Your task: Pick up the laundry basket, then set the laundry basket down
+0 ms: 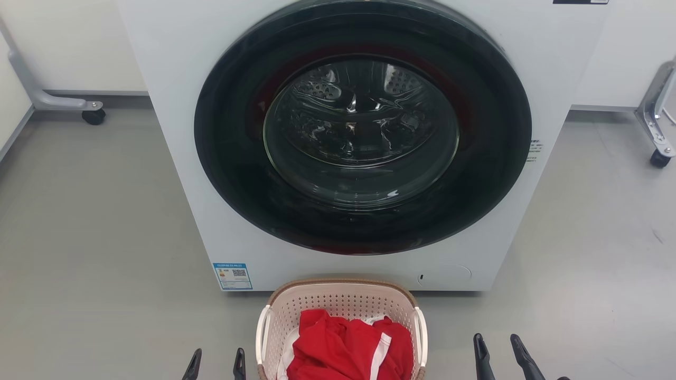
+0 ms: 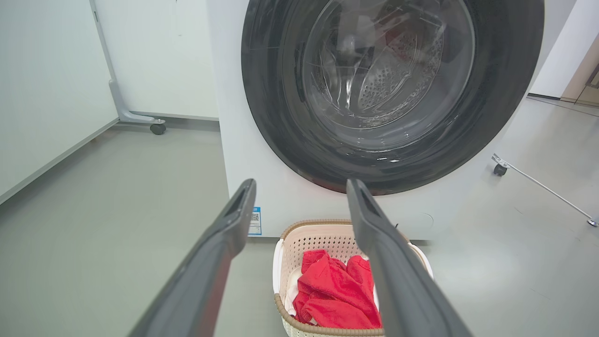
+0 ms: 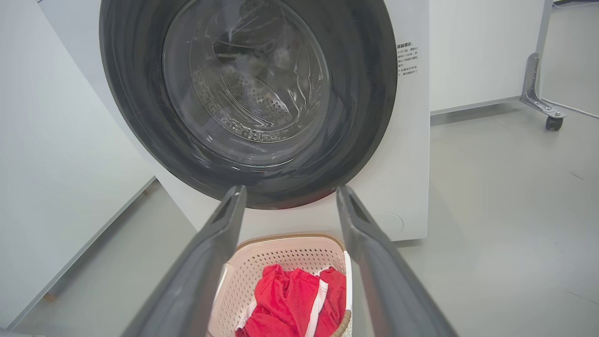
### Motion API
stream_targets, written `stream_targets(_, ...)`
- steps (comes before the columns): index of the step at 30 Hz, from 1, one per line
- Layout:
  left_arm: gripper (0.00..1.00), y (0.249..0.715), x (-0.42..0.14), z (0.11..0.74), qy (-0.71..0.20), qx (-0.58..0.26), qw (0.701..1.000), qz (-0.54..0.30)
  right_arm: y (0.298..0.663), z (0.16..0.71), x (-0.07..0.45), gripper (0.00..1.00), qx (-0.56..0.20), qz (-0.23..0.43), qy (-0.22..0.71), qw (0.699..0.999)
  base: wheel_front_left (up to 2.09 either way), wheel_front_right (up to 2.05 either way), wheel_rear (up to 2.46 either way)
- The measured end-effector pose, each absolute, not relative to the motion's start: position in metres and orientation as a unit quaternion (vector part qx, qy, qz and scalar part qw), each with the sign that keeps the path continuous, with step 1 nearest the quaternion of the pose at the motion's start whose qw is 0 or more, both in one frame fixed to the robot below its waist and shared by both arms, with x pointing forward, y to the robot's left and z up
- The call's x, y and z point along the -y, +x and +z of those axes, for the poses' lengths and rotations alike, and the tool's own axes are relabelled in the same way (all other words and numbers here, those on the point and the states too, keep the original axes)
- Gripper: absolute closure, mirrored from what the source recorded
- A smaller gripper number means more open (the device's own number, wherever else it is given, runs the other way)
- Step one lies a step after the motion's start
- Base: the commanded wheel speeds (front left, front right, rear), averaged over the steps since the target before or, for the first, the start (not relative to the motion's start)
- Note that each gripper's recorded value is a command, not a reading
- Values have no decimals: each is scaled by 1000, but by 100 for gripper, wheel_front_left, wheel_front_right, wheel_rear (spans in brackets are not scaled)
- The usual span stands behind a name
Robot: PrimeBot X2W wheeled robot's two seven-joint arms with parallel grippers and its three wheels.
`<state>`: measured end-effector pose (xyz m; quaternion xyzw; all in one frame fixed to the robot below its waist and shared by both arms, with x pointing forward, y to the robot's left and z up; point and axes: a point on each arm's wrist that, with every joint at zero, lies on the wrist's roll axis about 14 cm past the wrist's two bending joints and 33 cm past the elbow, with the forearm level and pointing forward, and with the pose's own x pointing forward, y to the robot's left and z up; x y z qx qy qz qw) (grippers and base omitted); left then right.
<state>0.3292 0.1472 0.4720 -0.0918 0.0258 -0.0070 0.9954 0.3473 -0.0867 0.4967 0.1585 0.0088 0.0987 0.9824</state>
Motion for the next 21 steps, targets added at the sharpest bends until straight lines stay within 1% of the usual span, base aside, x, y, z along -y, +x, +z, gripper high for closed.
stream_targets(10, 0, 331, -150, 470, -85, -29, 996, -3, 351, 495, 95, 0, -8, 82, 156, 984, 0, 0, 0)
stream_targets(21, 0, 331, -151, 470, -83, -28, 996, 0, 352, 496, 95, 0, -4, 78, 147, 986, 0, 0, 0)
